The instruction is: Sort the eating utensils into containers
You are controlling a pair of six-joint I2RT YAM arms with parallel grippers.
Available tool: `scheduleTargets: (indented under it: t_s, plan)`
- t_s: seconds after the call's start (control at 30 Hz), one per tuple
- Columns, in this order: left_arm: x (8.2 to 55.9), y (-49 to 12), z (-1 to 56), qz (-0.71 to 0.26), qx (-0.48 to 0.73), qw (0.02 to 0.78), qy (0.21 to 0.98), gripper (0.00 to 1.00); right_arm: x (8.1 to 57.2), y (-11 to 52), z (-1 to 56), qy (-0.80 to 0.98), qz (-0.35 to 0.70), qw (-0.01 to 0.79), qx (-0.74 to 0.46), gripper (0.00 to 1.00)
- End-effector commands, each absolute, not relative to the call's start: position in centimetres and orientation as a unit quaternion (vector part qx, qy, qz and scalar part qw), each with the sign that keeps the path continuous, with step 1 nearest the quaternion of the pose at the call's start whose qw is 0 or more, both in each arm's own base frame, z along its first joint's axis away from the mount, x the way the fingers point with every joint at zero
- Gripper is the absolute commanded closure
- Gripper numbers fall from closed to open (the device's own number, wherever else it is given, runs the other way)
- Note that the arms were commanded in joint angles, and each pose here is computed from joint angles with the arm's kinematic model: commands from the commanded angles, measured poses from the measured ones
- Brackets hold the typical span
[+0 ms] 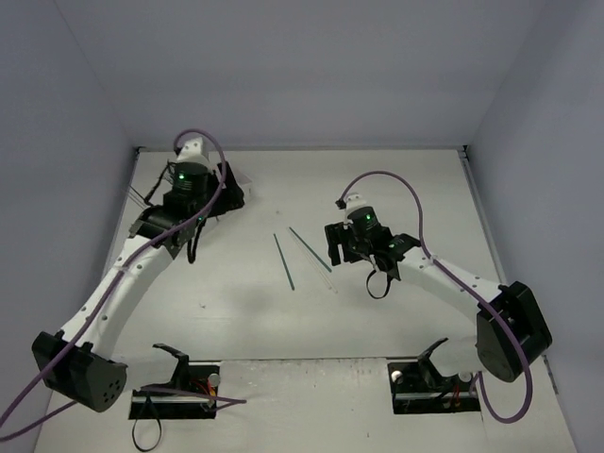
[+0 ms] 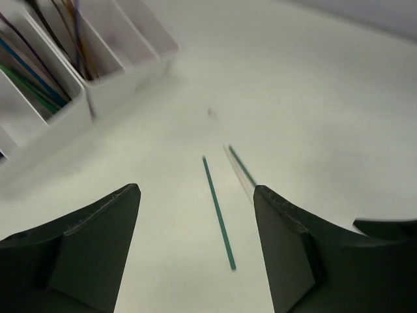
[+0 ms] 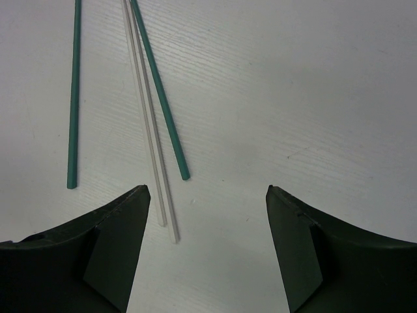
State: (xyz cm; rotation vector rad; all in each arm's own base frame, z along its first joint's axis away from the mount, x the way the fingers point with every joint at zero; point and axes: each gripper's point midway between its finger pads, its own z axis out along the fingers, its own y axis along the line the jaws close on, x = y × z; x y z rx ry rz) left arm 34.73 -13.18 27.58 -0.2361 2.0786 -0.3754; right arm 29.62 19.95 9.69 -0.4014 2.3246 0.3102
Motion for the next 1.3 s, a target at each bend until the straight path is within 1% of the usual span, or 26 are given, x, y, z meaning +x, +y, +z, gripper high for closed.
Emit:
scheduleTargets:
  t_s: [0.0, 0.07, 0.2, 0.3, 0.4, 0.57, 0.87, 1.03, 1.17, 1.27]
  plan:
    - [32.1, -18.7, 20.1, -0.173, -0.101, 0.352, 0.914, 0.33, 29.5, 19.1, 11.5, 0.896, 0.119, 0.407, -0.134, 0.31]
    - [32.2, -19.9, 18.0, -0.164, -0.102, 0.322, 0.927, 0.34, 29.2, 18.7, 11.6, 0.894, 0.119, 0.412, -0.131, 0.31]
    - [32.5, -21.6, 13.3, -0.131, -0.111, 0.258, 0.951, 0.43, 28.7, 18.0, 11.6, 0.893, 0.114, 0.418, -0.125, 0.31]
    - [33.1, -22.4, 9.8, -0.108, -0.134, 0.223, 0.959, 0.48, 28.3, 17.9, 11.4, 0.894, 0.117, 0.416, -0.122, 0.31]
    - [33.5, -23.1, 7.7, -0.102, -0.146, 0.203, 0.963, 0.51, 28.1, 18.1, 11.7, 0.892, 0.126, 0.417, -0.12, 0.31]
    - [34.7, -24.7, 6.7, -0.101, -0.149, 0.199, 0.963, 0.53, 28.1, 18.0, 11.9, 0.89, 0.126, 0.421, -0.123, 0.31]
    - [35.5, -24.5, 4.5, -0.077, -0.164, 0.194, 0.964, 0.58, 28.0, 17.8, 12.0, 0.889, 0.124, 0.423, -0.123, 0.3]
    - [35.3, -24.4, 2.8, -0.065, -0.171, 0.178, 0.967, 0.64, 28.1, 17.8, 11.9, 0.89, 0.121, 0.423, -0.124, 0.3]
    - [35.3, -23.5, 2.1, -0.05, -0.171, 0.177, 0.968, 0.77, 28.0, 17.8, 11.9, 0.889, 0.122, 0.423, -0.124, 0.3]
    - [35.7, -22.9, 2.2, -0.045, -0.173, 0.181, 0.967, 0.91, 28.1, 17.8, 11.8, 0.89, 0.121, 0.422, -0.125, 0.3]
